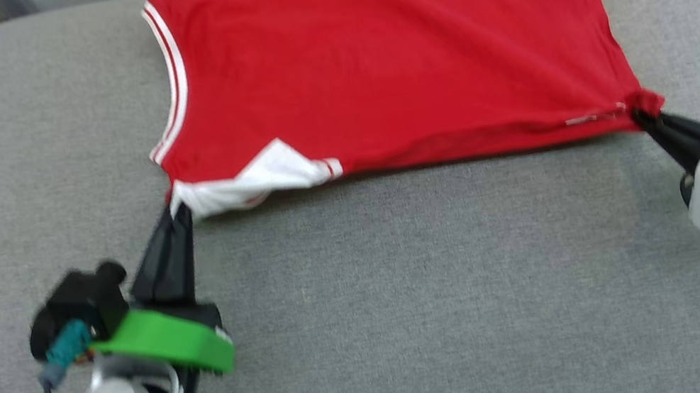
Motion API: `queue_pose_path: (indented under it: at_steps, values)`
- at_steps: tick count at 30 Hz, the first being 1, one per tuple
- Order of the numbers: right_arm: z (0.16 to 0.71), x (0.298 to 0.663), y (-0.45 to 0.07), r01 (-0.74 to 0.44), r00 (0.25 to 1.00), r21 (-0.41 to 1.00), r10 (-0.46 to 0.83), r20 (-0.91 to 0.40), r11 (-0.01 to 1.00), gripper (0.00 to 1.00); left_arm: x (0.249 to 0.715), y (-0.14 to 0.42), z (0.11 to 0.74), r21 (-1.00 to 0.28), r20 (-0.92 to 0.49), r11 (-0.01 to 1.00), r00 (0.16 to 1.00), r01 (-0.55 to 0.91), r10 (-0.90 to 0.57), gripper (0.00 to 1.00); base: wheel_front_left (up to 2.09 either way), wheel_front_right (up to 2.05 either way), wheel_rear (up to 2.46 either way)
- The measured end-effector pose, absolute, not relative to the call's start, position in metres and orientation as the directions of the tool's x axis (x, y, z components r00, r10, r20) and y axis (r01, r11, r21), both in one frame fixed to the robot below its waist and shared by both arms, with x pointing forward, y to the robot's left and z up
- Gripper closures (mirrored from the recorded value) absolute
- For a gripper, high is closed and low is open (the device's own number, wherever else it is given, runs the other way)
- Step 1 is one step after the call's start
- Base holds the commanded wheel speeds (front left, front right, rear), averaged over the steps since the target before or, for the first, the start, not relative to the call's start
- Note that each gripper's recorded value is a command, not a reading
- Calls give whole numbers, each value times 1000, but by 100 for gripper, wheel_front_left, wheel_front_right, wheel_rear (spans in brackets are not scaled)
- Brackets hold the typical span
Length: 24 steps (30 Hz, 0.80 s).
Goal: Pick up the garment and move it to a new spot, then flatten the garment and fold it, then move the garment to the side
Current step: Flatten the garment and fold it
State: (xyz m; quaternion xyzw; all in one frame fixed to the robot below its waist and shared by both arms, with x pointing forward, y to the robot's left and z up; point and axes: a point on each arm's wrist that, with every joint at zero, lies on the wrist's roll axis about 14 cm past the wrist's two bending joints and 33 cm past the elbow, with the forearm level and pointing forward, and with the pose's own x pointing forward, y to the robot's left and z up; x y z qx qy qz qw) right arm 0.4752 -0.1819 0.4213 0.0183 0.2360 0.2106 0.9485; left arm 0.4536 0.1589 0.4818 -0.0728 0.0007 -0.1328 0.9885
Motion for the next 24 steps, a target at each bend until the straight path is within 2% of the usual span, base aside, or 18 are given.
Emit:
queue_pose_path:
  at_steps: [15, 24]
  values:
    - [408, 370, -199, -328, 771, 200, 384, -507, 923, 100, 323, 168, 428, -295, -187, 949, 967, 111, -172, 100, 0, 0, 0]
    - [401, 322, -209, -298, 752, 223, 372, -544, 928, 100, 270, 160, 408, -340, -272, 937, 945, 79, -179, 100, 0, 0, 0]
